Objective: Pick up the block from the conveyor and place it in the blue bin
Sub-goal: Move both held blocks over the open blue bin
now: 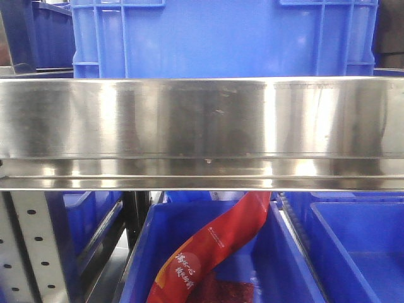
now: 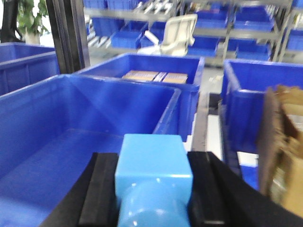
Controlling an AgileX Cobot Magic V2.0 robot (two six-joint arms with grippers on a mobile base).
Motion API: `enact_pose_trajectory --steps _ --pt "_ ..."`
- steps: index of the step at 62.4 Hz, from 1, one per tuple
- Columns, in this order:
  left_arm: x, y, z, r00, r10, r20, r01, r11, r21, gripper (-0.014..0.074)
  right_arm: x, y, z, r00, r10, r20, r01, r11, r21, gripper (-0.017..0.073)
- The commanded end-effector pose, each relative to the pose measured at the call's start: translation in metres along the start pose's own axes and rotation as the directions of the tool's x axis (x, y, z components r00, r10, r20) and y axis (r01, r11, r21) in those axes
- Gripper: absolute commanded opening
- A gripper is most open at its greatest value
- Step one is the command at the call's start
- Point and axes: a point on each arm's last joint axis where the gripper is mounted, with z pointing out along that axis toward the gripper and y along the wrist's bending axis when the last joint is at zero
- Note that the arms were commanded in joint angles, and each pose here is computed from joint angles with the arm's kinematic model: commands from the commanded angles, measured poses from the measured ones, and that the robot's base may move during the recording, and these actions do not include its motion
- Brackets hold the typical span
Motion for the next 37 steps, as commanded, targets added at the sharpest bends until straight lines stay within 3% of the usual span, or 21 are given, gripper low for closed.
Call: enact_pose_trajectory --steps 1,14,23,37 --pt "-0.008 -0.002 0.017 0.999 -0.006 0.040 0.006 1.000 0.006 -0.0111 -0.006 0.004 0.022 1.000 0.003 -0.017 -0.003 0.999 -0.032 -0.0168" --pt "-0.013 -0.003 0.057 0.998 -0.071 0.005 0.070 0.997 0.029 -0.0111 -0.001 0.033 0.071 0.999 -0.009 -0.043 0.003 0.990 -0.140 -0.0168" --pt "-0.017 -0.005 0.078 0.993 -0.107 -0.055 0.109 0.993 0.050 -0.0111 0.012 0.043 0.102 0.999 -0.007 -0.033 0.002 0.990 -0.143 -0.0168" --pt "-0.009 -0.006 0.098 0.990 -0.106 -0.095 0.111 0.993 0.051 -0.0111 0.036 0.049 0.136 0.998 -0.010 -0.065 0.002 0.991 -0.135 -0.0168"
